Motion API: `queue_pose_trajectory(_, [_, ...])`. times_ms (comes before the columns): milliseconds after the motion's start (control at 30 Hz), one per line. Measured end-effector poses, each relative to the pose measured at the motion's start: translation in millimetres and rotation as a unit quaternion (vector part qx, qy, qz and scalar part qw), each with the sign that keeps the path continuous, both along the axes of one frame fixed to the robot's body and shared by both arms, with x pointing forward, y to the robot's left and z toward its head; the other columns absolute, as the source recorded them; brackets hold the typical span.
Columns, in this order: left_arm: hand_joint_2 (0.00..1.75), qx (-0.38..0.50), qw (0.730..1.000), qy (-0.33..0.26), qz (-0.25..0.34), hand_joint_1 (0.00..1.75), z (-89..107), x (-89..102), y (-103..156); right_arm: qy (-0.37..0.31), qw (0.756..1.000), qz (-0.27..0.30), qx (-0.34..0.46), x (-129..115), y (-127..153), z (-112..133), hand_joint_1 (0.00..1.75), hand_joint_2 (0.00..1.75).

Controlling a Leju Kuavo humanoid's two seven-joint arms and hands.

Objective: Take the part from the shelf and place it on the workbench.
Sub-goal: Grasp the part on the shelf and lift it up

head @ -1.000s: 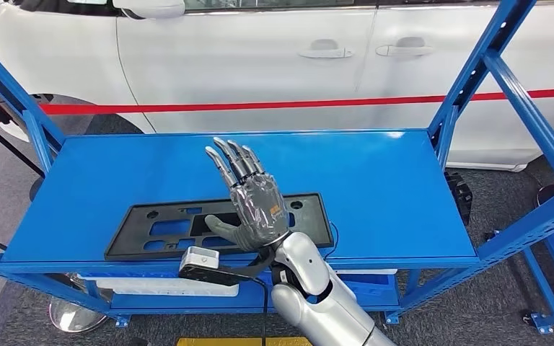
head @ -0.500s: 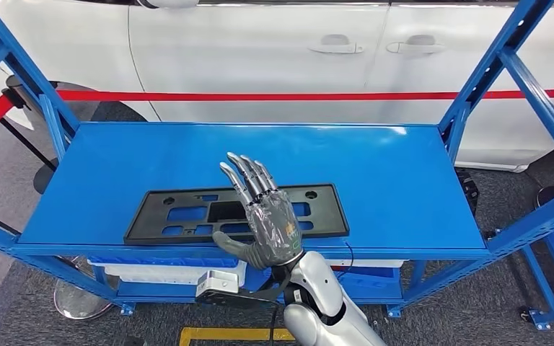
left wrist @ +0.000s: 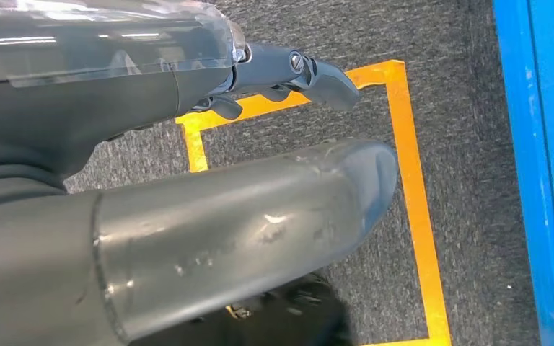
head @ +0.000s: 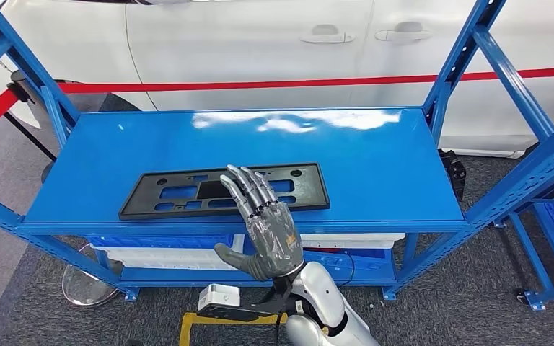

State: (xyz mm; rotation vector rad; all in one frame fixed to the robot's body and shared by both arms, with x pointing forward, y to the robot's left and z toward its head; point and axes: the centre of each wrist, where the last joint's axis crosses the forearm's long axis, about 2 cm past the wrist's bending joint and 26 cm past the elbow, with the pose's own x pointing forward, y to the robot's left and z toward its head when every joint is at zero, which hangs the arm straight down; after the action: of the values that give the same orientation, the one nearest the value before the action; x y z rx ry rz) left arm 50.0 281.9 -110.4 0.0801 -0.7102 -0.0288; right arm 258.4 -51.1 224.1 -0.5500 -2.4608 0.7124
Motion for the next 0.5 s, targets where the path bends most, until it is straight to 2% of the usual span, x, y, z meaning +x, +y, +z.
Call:
queue_pose_trajectory(133, [0.0,0.001,1.0,-0.002,-0.009,0.0,0.5,4.2,0.6,0.005,0.998,-0.011,-0.059,1.6,6.6,-14.3,0.0,1.75])
queue_pose_trajectory(333, [0.0,-0.001,1.0,0.001,-0.021,0.0,1.4,10.5,-1.3,0.024,0.986,-0.036,-0.163,9.1,20.0,-57.7,0.0,1.75])
queue_pose_trajectory(500, [0.0,-0.002,1.0,0.002,-0.029,0.0,1.7,12.0,-4.2,0.034,0.976,-0.059,-0.208,12.8,25.7,-86.1,0.0,1.75])
